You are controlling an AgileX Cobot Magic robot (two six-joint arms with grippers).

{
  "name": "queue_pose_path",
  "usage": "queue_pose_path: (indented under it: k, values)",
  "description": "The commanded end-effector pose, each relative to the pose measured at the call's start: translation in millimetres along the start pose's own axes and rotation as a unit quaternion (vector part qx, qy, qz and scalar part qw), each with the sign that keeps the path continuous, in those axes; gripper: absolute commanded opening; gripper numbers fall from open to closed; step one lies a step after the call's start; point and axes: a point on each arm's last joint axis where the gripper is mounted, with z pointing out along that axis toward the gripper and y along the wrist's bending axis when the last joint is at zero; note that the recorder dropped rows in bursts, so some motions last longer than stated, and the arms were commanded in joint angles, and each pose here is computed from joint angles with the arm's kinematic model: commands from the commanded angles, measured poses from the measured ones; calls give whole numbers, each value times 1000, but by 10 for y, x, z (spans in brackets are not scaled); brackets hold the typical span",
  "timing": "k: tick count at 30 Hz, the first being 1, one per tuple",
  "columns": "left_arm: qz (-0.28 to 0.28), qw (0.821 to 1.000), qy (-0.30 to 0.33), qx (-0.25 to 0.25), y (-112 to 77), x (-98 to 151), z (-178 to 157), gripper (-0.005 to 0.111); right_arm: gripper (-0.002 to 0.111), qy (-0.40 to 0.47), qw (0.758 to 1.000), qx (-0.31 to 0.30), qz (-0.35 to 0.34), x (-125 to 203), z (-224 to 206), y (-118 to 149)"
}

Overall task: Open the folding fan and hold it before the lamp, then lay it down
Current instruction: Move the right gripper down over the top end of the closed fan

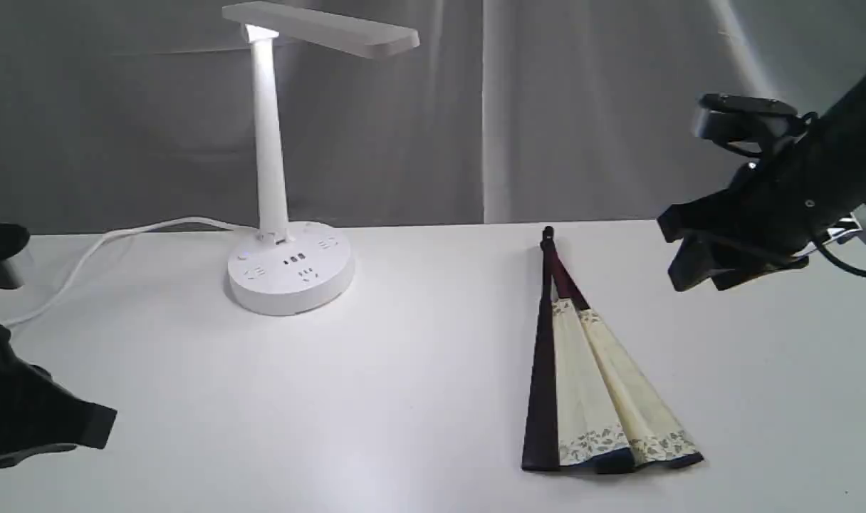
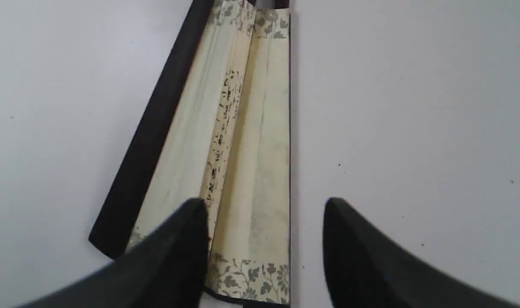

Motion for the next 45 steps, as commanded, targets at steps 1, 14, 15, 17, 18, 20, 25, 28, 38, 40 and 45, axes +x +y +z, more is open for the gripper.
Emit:
queue_pose_path:
  k: [1,14,15,17,18,20,25,28,38,40,45]
  values:
    - [8,1000,-2,19,-38,-54,74,4,51,3,999,3,-35,-78,109,122]
    - [25,998,6,58,-86,-230,255,20,49,-61,998,15,12,-310,703,371]
    - [25,998,6,57,-86,-257,255,20,49,-61,998,15,14,-313,725,364]
    - [19,998,2,56,-83,-314,250,19,49,-45,998,12,30,-308,790,353]
    - [15,998,3,54,-79,-337,261,19,49,-35,998,11,45,-317,833,342]
    - [11,998,12,56,-78,-362,295,19,48,-26,997,13,66,-372,883,324]
    - [6,998,56,39,-82,-382,420,15,47,-22,997,11,67,-533,1043,285]
    - [34,997,71,19,-185,-383,483,14,47,-30,997,12,64,-608,1125,272]
    - [58,996,62,21,-331,-391,532,14,43,-112,992,41,-31,-808,1428,308]
    - [58,996,62,21,-331,-391,532,14,43,-117,991,47,-42,-807,1487,336]
    - [58,996,62,21,-331,-391,532,14,52,-104,992,52,-40,-744,1664,282]
